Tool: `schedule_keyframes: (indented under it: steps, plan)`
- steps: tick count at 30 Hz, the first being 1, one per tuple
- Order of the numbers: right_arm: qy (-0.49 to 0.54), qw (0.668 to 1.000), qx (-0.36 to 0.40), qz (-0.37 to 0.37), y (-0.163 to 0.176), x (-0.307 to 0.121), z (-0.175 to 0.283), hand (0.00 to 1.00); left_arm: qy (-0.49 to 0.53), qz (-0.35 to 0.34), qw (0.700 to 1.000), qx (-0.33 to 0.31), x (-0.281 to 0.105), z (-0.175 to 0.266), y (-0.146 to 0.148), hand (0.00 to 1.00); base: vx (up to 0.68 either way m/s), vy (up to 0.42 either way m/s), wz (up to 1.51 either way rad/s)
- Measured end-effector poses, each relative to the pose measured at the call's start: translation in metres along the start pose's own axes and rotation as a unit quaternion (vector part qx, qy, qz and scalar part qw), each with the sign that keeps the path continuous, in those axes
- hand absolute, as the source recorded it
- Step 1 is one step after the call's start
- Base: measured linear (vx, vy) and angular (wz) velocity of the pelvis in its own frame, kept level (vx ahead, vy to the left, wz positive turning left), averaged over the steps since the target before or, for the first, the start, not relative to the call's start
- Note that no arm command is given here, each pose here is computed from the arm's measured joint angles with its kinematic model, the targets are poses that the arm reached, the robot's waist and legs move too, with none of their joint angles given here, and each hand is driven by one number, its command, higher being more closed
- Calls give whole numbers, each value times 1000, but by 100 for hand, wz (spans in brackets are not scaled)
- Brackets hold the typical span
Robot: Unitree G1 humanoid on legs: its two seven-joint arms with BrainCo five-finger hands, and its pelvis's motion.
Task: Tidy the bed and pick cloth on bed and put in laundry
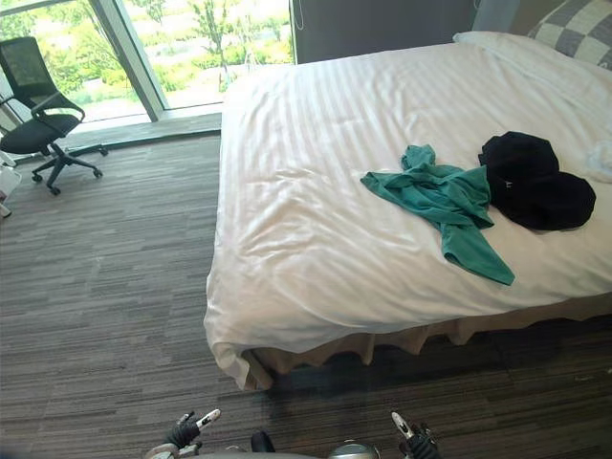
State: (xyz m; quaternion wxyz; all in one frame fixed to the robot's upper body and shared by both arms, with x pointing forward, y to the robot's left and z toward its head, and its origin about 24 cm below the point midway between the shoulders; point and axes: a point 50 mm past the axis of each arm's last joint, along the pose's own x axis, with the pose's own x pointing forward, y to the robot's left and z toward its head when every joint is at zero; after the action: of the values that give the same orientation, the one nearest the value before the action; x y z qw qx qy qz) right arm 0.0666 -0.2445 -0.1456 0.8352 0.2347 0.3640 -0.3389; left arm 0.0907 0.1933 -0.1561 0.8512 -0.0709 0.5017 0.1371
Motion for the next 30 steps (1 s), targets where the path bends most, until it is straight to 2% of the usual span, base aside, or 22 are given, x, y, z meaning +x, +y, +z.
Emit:
schedule_keyframes:
  steps: [2,5,9,10,14,18,19,23,28,30]
  plan:
    - [-30,999,20,-13,2,1,11,0,5,6,1000,4,1,0,2,0,55,55,-15]
    - [-127,991,31,7,18,2,52,0,1,7,1000,19,2,2,3,0,77,53,-18]
    - [-270,960,47,60,38,-12,118,0,-13,3,999,38,2,6,3,0,80,26,-6]
    - [-290,953,46,71,43,-16,129,100,-14,3,999,38,2,7,3,0,95,5,-1]
    - [-377,912,19,162,75,-34,179,100,-19,4,999,41,2,9,5,0,52,1,-1]
    - [-426,865,-59,259,112,-53,209,100,-21,5,999,44,2,10,6,0,11,0,7]
    - [-436,841,-103,305,131,-61,218,100,-22,5,999,45,2,10,7,0,-14,-5,13]
    - [-437,794,-168,387,164,-73,229,100,-33,1,998,51,2,15,6,0,-29,-5,19]
    - [-430,720,-239,489,225,-93,241,100,-51,-6,994,96,2,24,6,0,-11,10,41]
    - [-427,690,-256,526,254,-104,247,100,-74,-14,987,144,3,37,6,0,22,3,26]
